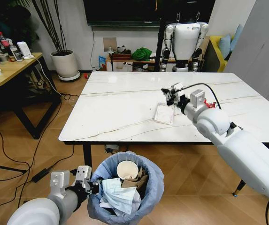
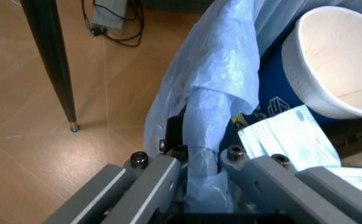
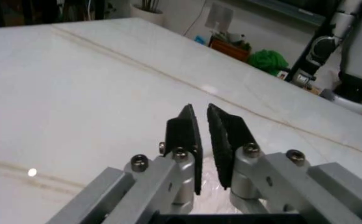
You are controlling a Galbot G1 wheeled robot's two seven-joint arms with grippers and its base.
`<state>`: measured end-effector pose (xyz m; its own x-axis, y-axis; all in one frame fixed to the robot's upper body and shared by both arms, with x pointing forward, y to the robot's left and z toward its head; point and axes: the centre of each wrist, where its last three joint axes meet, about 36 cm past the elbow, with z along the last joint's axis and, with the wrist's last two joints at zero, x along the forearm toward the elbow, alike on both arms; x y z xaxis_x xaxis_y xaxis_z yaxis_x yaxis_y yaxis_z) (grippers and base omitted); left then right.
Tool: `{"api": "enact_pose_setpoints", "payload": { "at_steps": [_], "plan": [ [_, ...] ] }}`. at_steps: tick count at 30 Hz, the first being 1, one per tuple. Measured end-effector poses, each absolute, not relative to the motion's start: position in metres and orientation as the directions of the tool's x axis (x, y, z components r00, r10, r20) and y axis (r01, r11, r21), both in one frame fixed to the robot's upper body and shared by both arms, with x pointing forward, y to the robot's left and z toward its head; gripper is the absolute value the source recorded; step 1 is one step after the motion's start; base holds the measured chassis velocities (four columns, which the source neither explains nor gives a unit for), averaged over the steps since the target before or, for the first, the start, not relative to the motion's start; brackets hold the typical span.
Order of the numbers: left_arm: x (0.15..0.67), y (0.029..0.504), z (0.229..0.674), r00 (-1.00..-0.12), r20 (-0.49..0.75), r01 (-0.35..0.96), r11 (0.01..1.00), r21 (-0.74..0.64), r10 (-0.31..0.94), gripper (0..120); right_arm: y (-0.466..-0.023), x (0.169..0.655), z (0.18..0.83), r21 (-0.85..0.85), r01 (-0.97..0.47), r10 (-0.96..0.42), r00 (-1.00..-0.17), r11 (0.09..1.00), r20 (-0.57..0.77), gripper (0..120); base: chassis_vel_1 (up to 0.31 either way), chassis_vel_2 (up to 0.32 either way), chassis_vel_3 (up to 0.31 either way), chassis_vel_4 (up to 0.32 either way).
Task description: Pick up the trash bin and place the trash from the table into it.
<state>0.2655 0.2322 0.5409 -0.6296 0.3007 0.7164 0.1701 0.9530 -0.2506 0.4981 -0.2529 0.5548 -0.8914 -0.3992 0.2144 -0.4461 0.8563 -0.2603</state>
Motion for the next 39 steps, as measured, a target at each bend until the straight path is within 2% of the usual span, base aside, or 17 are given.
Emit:
{"api": "enact_pose_setpoints", "payload": {
  "at_steps": [11,12,16,19,21,22,23,25,39],
  "plan": [
    [0.264,0.233,0.539,-0.622,0.723,0.165,0.953,-0.253,0.300,0,-0.236,0.458,0.548,-0.295,-0.502,-0.432,-0.859,0.813,0.275,46,0.000,0.000,0.000,0.000],
    [0.263,0.233,0.539,-0.621,0.724,0.164,0.953,-0.254,0.300,0,-0.237,0.458,0.543,-0.312,-0.496,-0.421,-0.863,0.810,0.278,53,0.000,0.000,0.000,0.000],
    [0.263,0.233,0.539,-0.620,0.726,0.163,0.953,-0.254,0.299,0,-0.242,0.464,0.533,-0.333,-0.482,-0.399,-0.870,0.810,0.290,63,0.000,0.000,0.000,0.000],
    [0.263,0.234,0.539,-0.621,0.726,0.161,0.955,-0.250,0.295,0,-0.252,0.475,0.519,-0.362,-0.465,-0.368,-0.878,0.808,0.306,79,0.000,0.000,0.000,0.000],
    [0.263,0.234,0.539,-0.621,0.726,0.161,0.955,-0.250,0.295,0,-0.254,0.477,0.517,-0.367,-0.463,-0.364,-0.879,0.807,0.309,81,0.000,0.000,0.000,0.000],
    [0.263,0.234,0.539,-0.621,0.726,0.162,0.955,-0.250,0.295,0,-0.256,0.479,0.513,-0.370,-0.460,-0.357,-0.879,0.807,0.315,88,0.000,0.000,0.000,0.000],
    [0.263,0.234,0.539,-0.621,0.726,0.162,0.955,-0.250,0.295,0,-0.256,0.479,0.513,-0.370,-0.460,-0.357,-0.879,0.807,0.315,88,0.000,0.000,0.000,0.000],
    [0.263,0.234,0.539,-0.621,0.727,0.162,0.955,-0.249,0.295,0,-0.259,0.482,0.509,-0.371,-0.454,-0.348,-0.881,0.810,0.321,97,0.000,0.000,0.000,0.000],
    [0.264,0.235,0.540,-0.622,0.725,0.166,0.955,-0.247,0.296,0,-0.267,0.500,0.494,-0.389,-0.422,-0.308,-0.895,0.819,0.322,99,0.000,0.000,0.000,0.000]
  ]
}}
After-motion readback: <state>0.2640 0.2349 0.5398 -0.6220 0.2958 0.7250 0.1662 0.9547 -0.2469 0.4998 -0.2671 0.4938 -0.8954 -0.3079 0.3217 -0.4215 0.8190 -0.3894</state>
